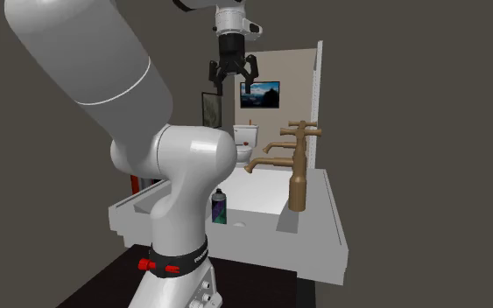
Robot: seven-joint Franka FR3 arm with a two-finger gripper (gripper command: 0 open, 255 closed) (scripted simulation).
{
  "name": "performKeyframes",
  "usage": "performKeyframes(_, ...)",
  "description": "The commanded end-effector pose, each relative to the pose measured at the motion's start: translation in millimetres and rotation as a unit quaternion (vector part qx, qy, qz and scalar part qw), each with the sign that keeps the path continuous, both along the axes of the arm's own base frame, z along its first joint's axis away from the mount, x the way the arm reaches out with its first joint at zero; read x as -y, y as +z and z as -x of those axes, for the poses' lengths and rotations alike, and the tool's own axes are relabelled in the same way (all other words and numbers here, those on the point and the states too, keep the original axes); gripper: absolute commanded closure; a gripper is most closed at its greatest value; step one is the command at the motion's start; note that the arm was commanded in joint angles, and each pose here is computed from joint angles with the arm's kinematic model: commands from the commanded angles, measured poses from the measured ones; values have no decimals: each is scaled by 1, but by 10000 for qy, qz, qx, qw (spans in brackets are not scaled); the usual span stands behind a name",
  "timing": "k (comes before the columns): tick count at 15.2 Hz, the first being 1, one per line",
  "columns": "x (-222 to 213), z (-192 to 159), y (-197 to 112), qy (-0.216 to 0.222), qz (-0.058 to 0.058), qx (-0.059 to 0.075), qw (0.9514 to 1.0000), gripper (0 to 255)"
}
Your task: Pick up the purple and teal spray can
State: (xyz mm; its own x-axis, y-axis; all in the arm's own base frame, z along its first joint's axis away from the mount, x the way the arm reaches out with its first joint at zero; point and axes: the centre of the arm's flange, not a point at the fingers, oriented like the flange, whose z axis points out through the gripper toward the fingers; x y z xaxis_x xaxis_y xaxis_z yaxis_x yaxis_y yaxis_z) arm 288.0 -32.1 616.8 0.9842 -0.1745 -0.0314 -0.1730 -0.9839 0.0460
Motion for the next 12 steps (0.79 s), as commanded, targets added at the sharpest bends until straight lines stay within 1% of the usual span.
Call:
performKeyframes(1,0,0,0,0,0,0,10000,0)
performKeyframes(6,-14,-35,-60,169,-8,-299,9994,0)
performKeyframes(12,-32,-71,-134,371,-17,-658,9971,0)
